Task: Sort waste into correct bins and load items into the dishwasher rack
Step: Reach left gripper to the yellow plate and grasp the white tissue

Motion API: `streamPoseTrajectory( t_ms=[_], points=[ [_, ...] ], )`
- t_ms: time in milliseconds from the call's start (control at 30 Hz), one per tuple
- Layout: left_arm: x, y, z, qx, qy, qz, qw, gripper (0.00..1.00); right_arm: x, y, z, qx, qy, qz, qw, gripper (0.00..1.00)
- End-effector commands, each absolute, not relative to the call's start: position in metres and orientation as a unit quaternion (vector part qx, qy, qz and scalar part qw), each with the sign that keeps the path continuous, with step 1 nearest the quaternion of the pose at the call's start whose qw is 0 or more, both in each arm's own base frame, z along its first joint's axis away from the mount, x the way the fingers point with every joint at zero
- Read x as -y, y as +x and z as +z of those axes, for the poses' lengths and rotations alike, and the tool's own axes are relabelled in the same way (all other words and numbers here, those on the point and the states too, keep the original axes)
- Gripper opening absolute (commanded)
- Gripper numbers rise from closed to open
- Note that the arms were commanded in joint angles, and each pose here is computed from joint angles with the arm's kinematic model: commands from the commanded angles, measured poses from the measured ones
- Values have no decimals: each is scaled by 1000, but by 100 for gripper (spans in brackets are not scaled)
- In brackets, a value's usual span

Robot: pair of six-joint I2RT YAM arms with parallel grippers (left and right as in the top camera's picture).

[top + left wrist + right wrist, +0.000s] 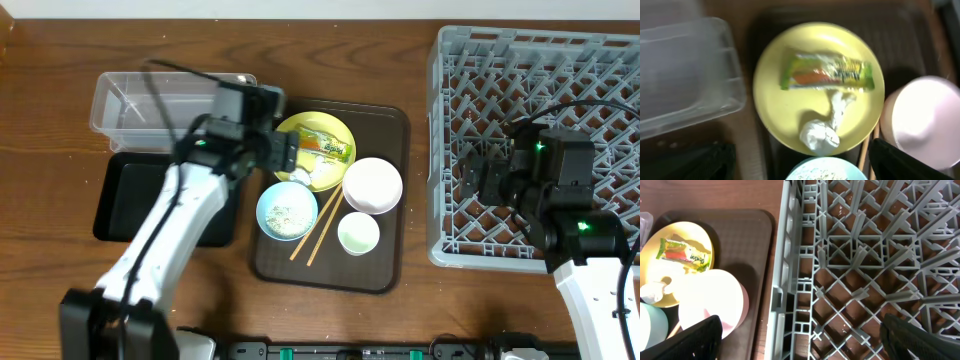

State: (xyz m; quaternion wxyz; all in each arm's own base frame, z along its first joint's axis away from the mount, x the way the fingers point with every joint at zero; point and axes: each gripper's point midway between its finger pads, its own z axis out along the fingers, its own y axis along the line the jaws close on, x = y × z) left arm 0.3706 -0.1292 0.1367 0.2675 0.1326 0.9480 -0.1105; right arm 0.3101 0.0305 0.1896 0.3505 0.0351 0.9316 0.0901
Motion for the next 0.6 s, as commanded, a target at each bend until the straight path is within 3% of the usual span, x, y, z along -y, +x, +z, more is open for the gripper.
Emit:
streamPoseTrajectory(
  t_ms=[0,400,567],
  points=[
    [148,371,120,-938,215,-97,253,87,-30,313,201,-926,40,96,362,99],
    [174,369,50,-944,257,-93,186,86,-30,313,200,-927,41,96,361,99],
    [172,366,32,-948,257,-90,163,81,-30,313,201,-927,41,96,361,99]
  ],
)
